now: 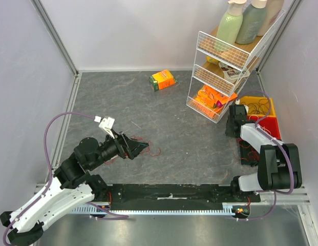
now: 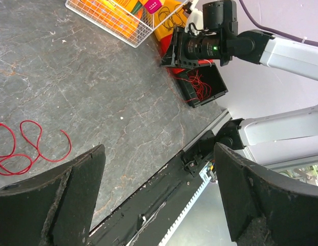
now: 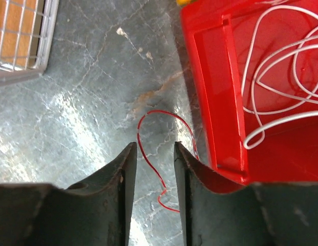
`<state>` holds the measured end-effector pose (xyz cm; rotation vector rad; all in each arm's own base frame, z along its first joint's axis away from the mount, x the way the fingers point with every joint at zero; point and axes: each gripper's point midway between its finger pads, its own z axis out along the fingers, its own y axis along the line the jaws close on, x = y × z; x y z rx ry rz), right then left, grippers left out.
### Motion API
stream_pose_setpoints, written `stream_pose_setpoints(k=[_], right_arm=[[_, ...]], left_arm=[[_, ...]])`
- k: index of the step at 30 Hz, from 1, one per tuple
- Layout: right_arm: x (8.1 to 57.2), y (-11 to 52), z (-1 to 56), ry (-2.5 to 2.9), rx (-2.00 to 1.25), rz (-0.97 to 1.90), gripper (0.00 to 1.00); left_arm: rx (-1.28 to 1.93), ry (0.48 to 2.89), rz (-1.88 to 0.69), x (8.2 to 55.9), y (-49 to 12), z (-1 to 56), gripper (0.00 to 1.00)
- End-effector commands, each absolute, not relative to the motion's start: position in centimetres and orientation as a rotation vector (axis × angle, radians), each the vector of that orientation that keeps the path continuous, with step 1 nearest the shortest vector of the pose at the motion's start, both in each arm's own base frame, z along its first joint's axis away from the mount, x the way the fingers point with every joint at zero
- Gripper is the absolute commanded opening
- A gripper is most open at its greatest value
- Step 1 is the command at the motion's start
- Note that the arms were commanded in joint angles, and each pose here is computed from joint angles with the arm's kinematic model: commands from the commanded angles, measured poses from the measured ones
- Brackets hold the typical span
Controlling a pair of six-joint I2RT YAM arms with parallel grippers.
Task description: Untangle the cables
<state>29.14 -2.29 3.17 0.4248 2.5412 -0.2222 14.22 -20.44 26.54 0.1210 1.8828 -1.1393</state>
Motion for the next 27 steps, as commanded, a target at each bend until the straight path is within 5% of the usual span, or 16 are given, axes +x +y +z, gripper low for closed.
stream_pose_setpoints(k=[1,8,18,27], right_arm=[[31.2,-2.9,3.6,2.46,0.434,-0.244,0.38],[30.9,-3.1,6.8,2.383,0.466,-0.237,0.0],[25.6,-10.4,14.0,2.025,0.9,-0.656,0.0],[19.6,-17.4,14.5,1.789,1.314,-0.886,0.0]], left_arm=[[0.16,1.84,-1.146,14.1,-20.5,27.4,0.92],[0.156,1.834,-1.134,14.1,-20.2,27.5,0.92],[0.176,1.823,-1.187,13.5,-20.7,29.1,0.92],[0.15,1.82,-1.276,12.3,-20.7,29.6,0.91]])
